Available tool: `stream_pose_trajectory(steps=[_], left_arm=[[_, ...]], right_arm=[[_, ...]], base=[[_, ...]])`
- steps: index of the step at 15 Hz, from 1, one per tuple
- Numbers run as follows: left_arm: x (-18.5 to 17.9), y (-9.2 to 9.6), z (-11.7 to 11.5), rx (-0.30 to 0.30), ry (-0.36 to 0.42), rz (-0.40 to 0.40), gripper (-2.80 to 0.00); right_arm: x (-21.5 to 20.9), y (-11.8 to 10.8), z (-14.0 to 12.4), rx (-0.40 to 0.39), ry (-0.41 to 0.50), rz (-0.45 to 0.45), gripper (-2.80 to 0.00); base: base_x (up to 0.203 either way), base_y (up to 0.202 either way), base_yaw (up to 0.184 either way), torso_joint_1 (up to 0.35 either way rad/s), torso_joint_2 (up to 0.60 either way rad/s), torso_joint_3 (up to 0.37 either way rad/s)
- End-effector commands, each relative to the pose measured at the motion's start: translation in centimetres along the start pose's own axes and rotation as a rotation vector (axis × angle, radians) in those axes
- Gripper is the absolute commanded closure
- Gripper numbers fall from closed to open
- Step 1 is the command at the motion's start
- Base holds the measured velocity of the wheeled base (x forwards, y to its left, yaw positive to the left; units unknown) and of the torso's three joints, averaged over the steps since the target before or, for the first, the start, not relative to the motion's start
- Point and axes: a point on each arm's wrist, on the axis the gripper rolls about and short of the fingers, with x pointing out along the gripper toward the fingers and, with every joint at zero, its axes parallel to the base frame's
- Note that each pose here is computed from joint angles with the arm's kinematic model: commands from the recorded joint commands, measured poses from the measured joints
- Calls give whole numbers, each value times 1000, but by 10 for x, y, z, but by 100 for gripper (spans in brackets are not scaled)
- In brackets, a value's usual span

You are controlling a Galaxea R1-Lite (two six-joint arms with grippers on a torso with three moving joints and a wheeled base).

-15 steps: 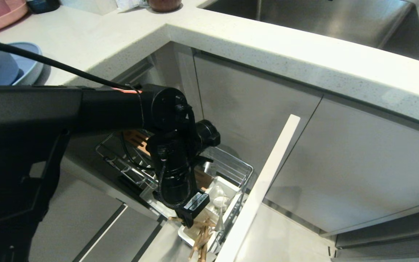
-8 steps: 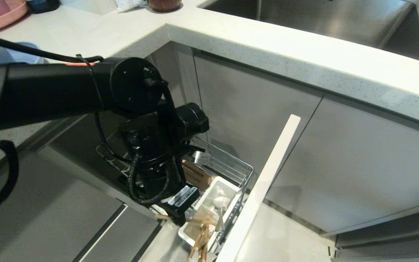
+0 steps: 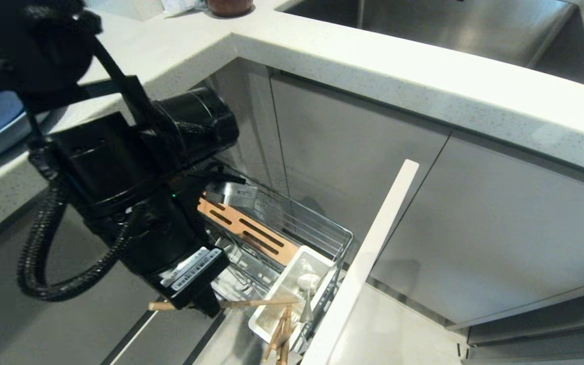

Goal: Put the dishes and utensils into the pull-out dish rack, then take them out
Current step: Take the chopsticks out of the cupboard

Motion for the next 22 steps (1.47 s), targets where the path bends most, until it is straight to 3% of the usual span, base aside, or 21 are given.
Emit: stream_pose_trajectory(steps=[1, 7, 12, 16, 22], left_arm=[[-25, -3, -24, 15, -79, -9, 0], [-70, -3, -77, 38, -259, -20, 0], [-113, 1, -152, 62, -492, -28, 0], [-138, 3, -192, 67, -764, -56, 0], [-172, -2, -233, -12, -1188, -152, 0]], right_arm=[[0, 0, 0, 0, -3, 0, 0], [0, 0, 0, 0, -2, 0, 0], [0, 0, 0, 1, -1, 0, 0], [0, 0, 0, 0, -1, 0, 0], [0, 0, 0, 0, -1, 0, 0]], base=[[0, 0, 0, 0, 0, 0], [0, 0, 0, 0, 0, 0], [0, 0, 0, 0, 0, 0], [0, 0, 0, 0, 0, 0], [0, 0, 0, 0, 0, 0]])
